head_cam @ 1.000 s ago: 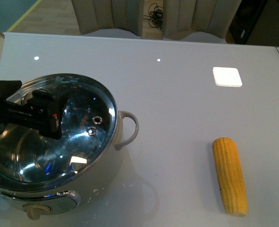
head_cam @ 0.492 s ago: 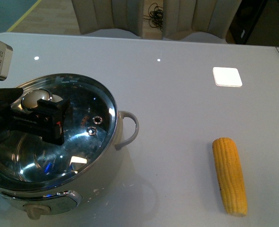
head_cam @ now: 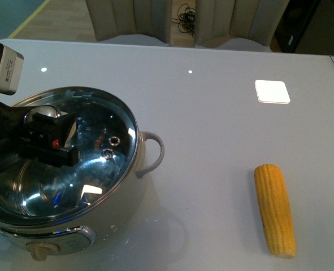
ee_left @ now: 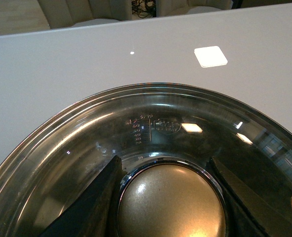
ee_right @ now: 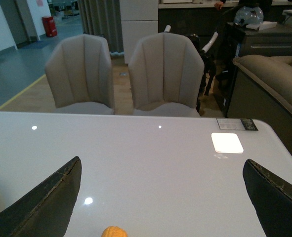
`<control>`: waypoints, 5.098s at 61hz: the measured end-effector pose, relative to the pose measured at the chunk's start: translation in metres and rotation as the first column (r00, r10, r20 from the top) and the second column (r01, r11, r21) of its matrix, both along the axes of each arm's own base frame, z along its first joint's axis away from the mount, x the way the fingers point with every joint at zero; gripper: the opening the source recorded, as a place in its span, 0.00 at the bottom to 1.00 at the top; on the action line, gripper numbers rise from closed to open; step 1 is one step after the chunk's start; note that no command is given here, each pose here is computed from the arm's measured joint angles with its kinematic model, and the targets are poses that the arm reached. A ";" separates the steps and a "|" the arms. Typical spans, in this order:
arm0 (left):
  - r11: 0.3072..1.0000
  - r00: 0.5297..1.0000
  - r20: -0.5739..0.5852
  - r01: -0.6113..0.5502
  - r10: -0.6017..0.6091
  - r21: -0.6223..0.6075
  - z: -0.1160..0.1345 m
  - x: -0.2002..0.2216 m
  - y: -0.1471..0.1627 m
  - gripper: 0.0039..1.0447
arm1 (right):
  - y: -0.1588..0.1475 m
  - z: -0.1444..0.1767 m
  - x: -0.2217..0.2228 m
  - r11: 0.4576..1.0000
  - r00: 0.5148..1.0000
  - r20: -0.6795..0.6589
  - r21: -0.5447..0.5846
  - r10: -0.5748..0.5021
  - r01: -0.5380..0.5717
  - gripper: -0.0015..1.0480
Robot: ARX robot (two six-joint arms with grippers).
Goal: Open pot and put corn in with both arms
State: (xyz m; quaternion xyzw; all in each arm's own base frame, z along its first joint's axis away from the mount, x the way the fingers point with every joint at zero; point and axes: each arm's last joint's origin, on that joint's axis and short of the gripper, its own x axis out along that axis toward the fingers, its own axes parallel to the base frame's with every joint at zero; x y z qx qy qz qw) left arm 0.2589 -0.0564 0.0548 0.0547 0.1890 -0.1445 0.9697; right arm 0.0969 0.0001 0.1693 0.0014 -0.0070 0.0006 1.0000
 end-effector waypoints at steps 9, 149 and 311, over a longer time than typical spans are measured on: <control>1.000 1.000 -0.004 -0.004 0.004 0.004 0.001 0.001 0.000 0.42 | 0.000 0.000 0.000 1.000 1.000 0.000 0.000 0.000 0.000 0.91; 0.809 0.808 0.040 -0.588 0.588 -0.006 -0.078 0.032 0.245 0.42 | 0.000 0.000 0.000 1.000 1.000 0.000 0.000 0.000 0.000 0.91; 0.822 0.809 0.147 -0.554 0.569 -0.128 0.027 0.024 0.235 0.93 | 0.000 0.000 0.000 1.000 1.000 0.000 0.000 0.000 0.000 0.91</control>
